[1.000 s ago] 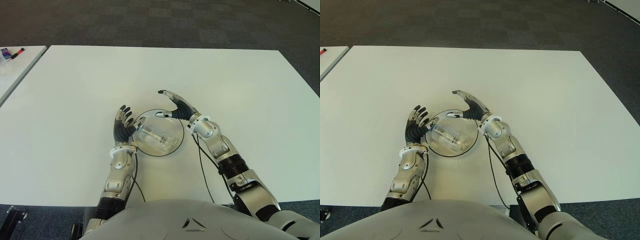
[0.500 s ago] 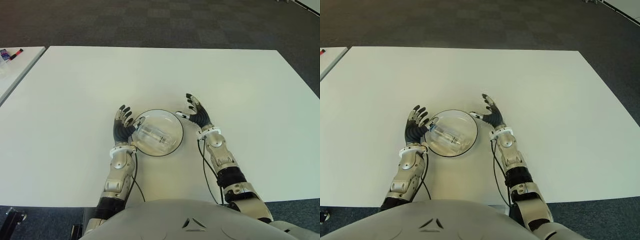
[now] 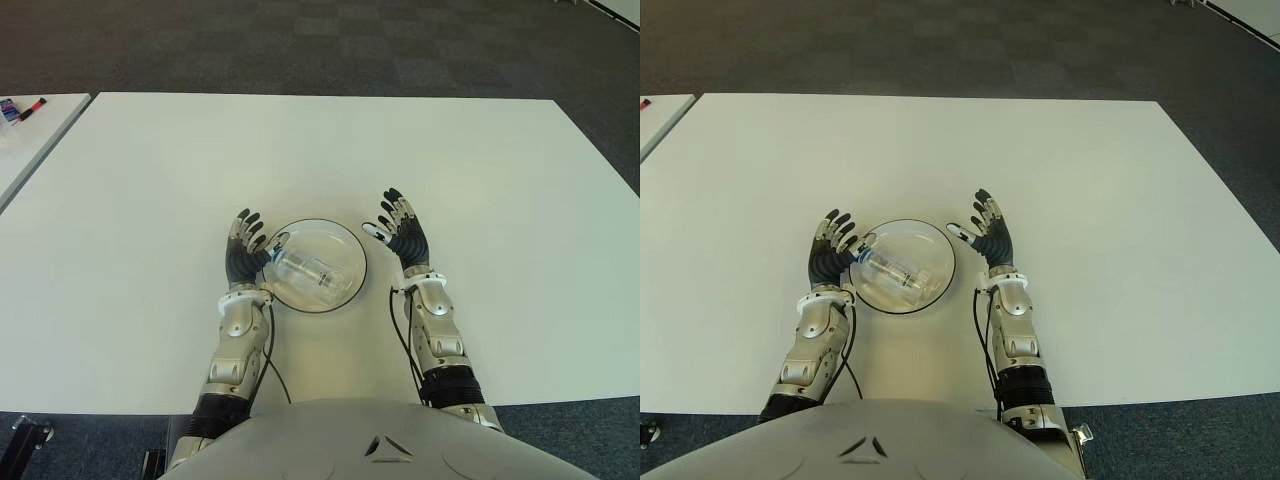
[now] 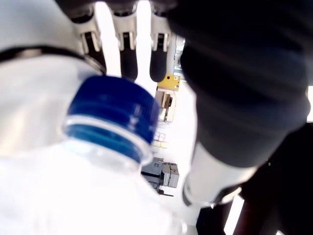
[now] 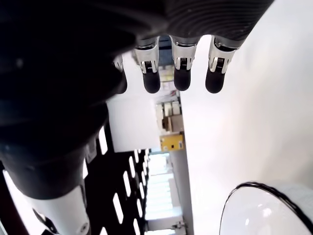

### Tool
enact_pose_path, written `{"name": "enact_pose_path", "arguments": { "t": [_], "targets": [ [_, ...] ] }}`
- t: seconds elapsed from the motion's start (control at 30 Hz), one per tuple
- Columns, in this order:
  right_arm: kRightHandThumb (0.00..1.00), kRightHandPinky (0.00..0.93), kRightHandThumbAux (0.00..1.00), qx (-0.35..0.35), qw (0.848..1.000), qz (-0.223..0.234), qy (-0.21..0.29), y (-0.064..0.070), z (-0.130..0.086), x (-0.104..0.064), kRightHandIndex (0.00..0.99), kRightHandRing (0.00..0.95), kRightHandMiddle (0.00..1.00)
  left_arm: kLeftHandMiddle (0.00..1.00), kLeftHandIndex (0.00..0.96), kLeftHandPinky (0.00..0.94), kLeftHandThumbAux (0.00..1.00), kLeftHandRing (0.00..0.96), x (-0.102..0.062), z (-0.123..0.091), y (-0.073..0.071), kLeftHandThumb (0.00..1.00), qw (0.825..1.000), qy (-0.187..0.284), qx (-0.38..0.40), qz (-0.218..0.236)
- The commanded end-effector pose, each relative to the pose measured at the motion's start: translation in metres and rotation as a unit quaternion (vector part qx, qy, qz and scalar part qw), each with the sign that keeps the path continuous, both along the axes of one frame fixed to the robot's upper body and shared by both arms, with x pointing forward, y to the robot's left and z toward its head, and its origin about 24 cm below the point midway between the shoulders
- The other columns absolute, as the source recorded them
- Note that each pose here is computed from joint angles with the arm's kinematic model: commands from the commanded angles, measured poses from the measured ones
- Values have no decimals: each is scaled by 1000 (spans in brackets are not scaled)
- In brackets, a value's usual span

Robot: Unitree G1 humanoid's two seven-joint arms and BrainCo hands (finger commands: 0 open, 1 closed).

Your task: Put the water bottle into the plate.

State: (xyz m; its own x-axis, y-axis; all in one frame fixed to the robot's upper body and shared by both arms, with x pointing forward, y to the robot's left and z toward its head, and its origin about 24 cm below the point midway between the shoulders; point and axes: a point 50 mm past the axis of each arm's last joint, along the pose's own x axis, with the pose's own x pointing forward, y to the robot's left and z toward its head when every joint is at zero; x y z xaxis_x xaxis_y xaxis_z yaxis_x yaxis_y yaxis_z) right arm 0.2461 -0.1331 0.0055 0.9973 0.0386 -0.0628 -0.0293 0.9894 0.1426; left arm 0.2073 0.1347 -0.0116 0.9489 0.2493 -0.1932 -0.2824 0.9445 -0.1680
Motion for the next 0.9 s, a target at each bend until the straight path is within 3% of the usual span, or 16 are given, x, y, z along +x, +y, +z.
{"name": "enact_pose_path", "arguments": {
  "t": [0.03,0.5,0.9],
  "targets": [
    [58,55,832,37,999,-28,10,-4,-2,-4,4,0,0,178,131,201,924,174,3,3,-13,0,999,-3,-35,3],
    [70,76,814,43,998,-37,3,-3,-3,-9,33,16,20,172,131,186,942,165,3,2,-10,0,999,-3,-39,-2],
    [63,77,783,32,999,-34,26,-2,-8,-14,43,29,38,169,130,184,942,160,3,1,-9,0,999,-6,-36,-5]
  ]
}}
